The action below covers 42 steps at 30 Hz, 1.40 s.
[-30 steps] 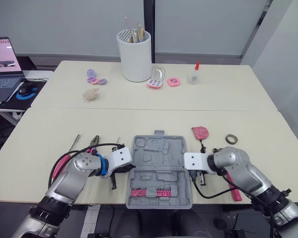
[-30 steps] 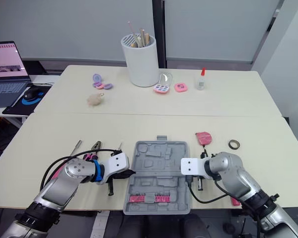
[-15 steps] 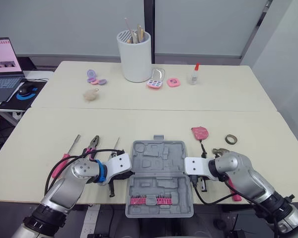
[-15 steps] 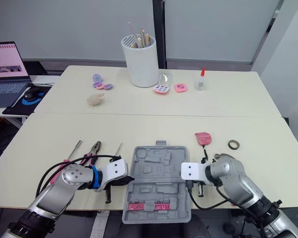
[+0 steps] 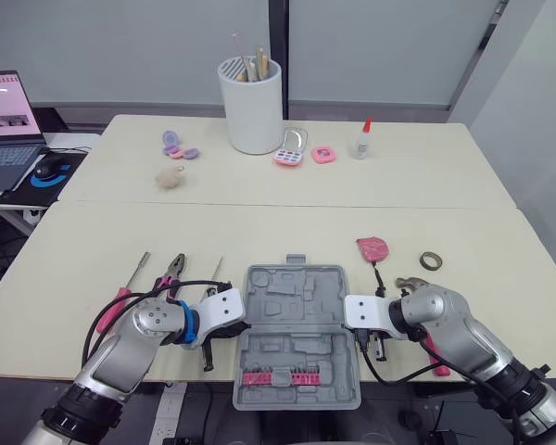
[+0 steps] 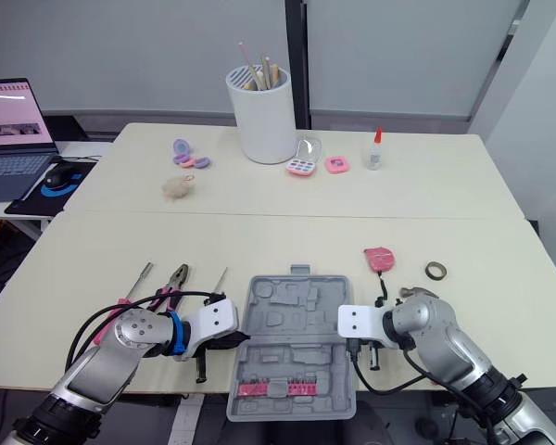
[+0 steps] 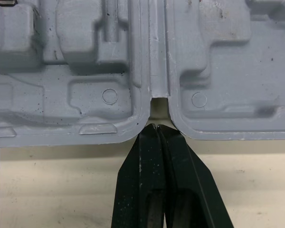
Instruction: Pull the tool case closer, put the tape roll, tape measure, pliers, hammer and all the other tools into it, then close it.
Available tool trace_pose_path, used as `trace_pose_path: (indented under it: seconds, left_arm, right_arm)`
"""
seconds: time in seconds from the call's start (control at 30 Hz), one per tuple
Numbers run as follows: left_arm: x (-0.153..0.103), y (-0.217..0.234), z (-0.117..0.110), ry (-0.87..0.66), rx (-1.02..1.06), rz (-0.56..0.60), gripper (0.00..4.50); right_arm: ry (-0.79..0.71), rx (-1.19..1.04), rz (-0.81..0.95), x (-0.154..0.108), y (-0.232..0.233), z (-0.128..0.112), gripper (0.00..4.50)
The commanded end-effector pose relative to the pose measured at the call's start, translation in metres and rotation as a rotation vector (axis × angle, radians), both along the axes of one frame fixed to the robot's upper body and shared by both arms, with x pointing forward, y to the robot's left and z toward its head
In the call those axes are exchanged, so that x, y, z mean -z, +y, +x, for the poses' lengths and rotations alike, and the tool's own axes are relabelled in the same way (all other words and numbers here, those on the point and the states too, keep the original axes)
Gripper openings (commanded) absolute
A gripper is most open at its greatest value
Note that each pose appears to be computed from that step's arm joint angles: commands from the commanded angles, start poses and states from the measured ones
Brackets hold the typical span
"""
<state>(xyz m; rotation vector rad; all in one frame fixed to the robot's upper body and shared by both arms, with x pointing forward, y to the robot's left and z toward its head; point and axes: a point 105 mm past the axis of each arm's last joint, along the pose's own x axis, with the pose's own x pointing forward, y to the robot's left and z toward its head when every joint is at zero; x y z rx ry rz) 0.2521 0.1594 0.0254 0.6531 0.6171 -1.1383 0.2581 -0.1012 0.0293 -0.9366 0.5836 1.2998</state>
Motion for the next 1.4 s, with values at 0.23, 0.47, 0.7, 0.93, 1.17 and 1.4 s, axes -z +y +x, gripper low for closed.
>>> trace_pose_path:
  seconds: [0.23, 0.47, 0.7, 0.93, 1.17, 1.4]
  left_arm:
    - [0.010, -0.017, -0.017, 0.071, 0.072, -0.034, 0.00]
    - [0.010, -0.018, -0.018, 0.078, 0.077, -0.036, 0.00]
    - [0.011, -0.019, -0.019, 0.096, 0.083, -0.036, 0.00]
    - [0.011, -0.017, -0.021, 0.105, 0.085, -0.030, 0.00]
    - [0.011, -0.015, -0.019, 0.090, 0.077, -0.021, 0.00]
    - [0.006, -0.001, -0.012, 0.060, 0.045, 0.000, 0.00]
  right_arm:
    - [0.018, -0.098, 0.059, -0.003, 0.021, -0.016, 0.02]
    - [0.026, -0.100, 0.063, -0.004, 0.024, -0.018, 0.02]
    - [0.047, -0.101, 0.057, -0.002, 0.022, -0.021, 0.02]
    - [0.044, -0.098, 0.060, -0.003, 0.023, -0.020, 0.02]
    - [0.032, -0.084, 0.055, -0.002, 0.021, -0.016, 0.02]
    - [0.001, -0.026, 0.009, -0.002, -0.001, -0.002, 0.02]
